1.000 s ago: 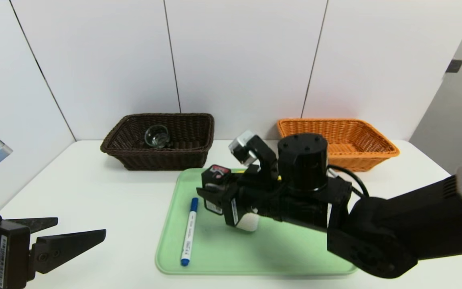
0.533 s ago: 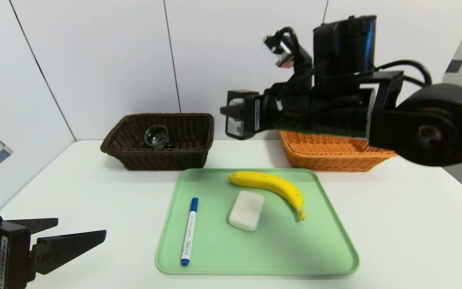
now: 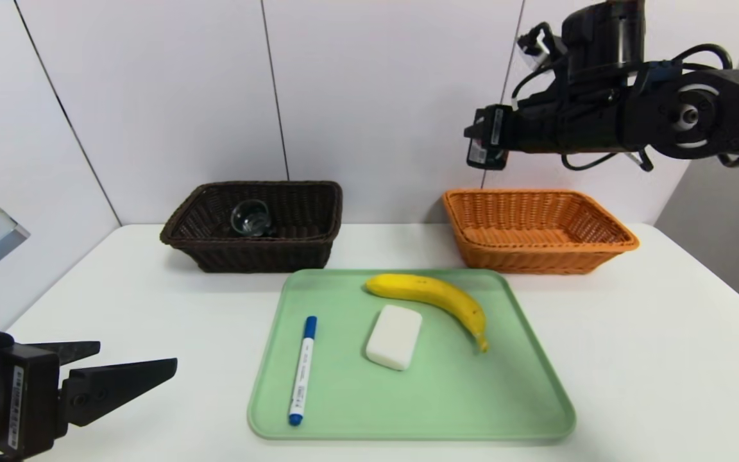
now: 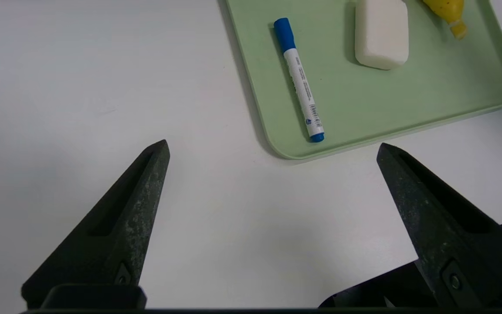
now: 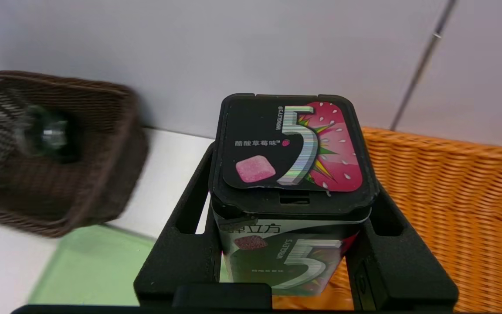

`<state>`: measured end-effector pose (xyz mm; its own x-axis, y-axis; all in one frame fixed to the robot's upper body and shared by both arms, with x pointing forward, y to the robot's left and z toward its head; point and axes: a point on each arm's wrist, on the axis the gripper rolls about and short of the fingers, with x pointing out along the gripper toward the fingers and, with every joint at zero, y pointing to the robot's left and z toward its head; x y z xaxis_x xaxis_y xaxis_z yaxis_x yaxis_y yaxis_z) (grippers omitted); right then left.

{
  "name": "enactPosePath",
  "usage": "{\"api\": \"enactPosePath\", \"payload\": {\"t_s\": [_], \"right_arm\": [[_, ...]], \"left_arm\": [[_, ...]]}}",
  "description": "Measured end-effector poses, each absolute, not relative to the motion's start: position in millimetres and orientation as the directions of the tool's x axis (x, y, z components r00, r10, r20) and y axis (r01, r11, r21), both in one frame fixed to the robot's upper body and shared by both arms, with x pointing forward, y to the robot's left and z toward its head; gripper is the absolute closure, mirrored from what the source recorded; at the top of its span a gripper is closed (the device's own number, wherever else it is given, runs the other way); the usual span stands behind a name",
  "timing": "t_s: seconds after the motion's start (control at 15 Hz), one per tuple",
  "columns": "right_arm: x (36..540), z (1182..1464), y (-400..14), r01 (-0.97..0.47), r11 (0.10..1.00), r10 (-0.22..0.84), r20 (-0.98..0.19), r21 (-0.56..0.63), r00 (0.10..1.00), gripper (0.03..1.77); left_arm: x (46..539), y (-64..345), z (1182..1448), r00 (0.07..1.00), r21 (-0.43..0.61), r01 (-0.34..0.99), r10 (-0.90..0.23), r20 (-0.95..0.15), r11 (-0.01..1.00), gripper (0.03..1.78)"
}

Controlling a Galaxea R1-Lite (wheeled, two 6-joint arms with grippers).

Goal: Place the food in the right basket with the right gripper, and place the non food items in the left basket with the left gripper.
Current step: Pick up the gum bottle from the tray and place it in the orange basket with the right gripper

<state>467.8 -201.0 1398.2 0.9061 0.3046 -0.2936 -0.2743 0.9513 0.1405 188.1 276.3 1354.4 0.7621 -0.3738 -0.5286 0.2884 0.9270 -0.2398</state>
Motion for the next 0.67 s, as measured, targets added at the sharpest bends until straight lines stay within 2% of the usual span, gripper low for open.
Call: {"api": "enactPosePath", "payload": {"t_s": [0.67], "right_arm": [[525.9,1320.2,-227.1,-0.125,0.986,0.16,-0.458,0.106,0.874,1.04]], "left_arm": [[190.0,274.6,1354.2,0.754,-0.254,0.299,-0.39,-0.528,0.92,0.12]]}}
